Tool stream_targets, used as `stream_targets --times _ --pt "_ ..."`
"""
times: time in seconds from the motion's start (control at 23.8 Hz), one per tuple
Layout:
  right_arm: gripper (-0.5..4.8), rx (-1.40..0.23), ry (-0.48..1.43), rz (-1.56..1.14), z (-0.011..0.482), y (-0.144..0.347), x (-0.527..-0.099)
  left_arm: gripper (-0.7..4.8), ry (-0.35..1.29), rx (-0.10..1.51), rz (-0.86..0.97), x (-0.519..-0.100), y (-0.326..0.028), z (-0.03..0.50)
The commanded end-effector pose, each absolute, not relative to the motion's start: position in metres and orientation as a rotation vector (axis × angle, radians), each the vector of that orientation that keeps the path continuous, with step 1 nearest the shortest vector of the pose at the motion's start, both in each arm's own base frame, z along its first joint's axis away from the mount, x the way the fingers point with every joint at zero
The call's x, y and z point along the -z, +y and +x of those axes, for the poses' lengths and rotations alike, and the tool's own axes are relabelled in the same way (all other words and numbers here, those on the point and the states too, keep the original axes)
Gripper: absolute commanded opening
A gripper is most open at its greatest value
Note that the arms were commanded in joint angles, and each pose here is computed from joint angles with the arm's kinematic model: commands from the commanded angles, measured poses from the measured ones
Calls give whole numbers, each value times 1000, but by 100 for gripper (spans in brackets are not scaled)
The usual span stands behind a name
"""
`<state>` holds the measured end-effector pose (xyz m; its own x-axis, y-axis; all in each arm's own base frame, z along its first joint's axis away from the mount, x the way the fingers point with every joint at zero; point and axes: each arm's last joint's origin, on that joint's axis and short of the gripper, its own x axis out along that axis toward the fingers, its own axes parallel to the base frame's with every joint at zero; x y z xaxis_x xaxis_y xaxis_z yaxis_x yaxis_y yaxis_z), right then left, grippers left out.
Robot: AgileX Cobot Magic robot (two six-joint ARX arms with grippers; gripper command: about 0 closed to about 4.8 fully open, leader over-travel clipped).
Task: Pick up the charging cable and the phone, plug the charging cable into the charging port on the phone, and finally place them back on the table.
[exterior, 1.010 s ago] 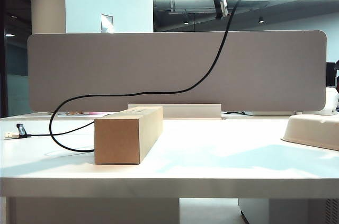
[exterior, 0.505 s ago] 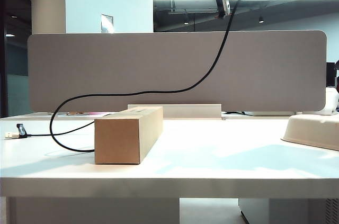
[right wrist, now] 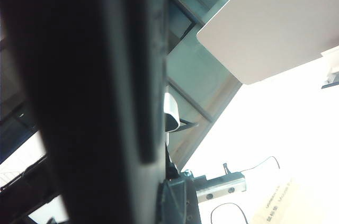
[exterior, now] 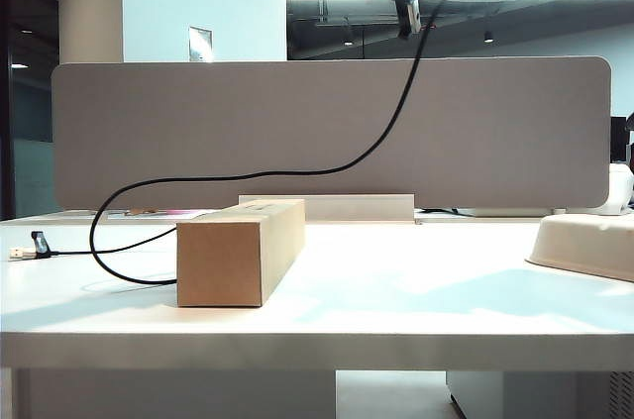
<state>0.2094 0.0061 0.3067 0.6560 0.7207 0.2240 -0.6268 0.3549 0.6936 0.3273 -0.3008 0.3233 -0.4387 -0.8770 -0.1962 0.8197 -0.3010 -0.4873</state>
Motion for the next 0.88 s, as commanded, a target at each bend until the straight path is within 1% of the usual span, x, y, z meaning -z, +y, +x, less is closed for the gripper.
stream_targets --times 0.04,0.21,0.46,0.67,0.8,0.84,0.88 --pt "-6 -913 102 800 207 7 -313 -6 603 1925 -118 -331 -305 325" --pt "-6 -922 125 785 207 8 -310 -6 604 1917 -137 -334 -306 327" --pt "-6 -864 205 769 211 7 -298 -6 607 1917 -138 -334 -306 327" --pt "-6 -873 210 769 211 8 -298 -6 575 1905 -121 -336 -307 328" --pt "-6 -852 190 758 212 8 -298 0 620 1896 -133 -333 -306 327" --pt "-6 -836 177 752 212 8 -298 34 652 1874 -139 -331 -303 328" --pt "-6 -796 158 763 213 7 -298 117 704 1840 -154 -328 -296 331"
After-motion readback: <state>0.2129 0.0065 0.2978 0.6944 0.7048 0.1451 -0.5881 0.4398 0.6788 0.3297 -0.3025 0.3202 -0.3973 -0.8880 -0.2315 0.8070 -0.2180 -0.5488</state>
